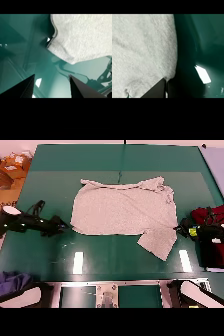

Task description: Fold the shirts.

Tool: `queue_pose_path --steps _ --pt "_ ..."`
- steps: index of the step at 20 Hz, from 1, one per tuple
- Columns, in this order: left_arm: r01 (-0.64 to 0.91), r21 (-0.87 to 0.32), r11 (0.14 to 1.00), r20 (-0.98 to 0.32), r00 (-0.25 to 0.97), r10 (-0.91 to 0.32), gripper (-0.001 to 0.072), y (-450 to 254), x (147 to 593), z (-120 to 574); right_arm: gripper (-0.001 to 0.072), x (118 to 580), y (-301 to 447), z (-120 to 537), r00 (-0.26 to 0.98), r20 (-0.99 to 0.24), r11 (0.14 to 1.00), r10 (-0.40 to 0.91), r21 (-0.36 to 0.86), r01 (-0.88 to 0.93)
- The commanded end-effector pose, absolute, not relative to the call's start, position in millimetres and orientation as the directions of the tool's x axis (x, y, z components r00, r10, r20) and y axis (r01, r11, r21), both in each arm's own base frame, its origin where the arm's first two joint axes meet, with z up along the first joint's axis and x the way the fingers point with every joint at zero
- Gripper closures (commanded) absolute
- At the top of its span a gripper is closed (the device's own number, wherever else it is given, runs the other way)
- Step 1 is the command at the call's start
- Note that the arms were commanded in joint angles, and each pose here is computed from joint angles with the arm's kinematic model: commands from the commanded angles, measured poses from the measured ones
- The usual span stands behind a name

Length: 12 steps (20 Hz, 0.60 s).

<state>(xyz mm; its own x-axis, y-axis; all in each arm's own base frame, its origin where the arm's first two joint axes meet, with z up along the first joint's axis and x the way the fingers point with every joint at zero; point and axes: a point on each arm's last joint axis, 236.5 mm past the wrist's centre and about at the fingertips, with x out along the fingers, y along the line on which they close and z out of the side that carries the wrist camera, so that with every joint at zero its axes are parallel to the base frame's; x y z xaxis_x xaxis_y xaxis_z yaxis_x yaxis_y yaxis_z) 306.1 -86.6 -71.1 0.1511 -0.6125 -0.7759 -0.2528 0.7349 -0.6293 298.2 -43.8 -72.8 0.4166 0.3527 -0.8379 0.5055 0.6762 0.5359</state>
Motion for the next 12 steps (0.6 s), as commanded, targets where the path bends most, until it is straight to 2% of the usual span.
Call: queue_pose_path --steps 1,3,4,5,6,12 --pt "-0.279 -0.622 0.731 -0.783 0.245 -0.572 0.0226 -111.6 316.8 -96.4 0.0701 298.6 -34.3 -72.0 0.4 -0.843 0.698 0.36 0.528 0.483" --pt "-0.261 -0.609 0.749 -0.792 0.263 -0.551 0.0227 -119.1 319.5 -101.7 0.0701 300.4 -33.4 -71.7 0.404 -0.842 0.702 0.357 0.528 0.479" --pt "-0.254 -0.602 0.757 -0.796 0.266 -0.543 0.0261 -120.9 320.0 -103.2 0.0701 301.5 -33.1 -71.2 0.408 -0.84 0.699 0.358 0.531 0.479" --pt "-0.255 -0.6 0.759 -0.797 0.273 -0.538 0.0412 -120.1 321.5 -103.4 0.0701 302.0 -32.8 -71.1 0.41 -0.839 0.705 0.358 0.53 0.471" --pt "-0.256 -0.597 0.76 -0.798 0.282 -0.532 0.0457 -118.8 323.6 -103.7 0.0701 302.9 -32.4 -70.4 0.413 -0.836 0.712 0.36 0.533 0.458" --pt "-0.306 -0.595 0.743 -0.803 0.267 -0.533 0.046 -118.7 325.6 -122.4 0.0701 305.4 -31.3 -68.7 0.424 -0.829 0.716 0.365 0.541 0.441"
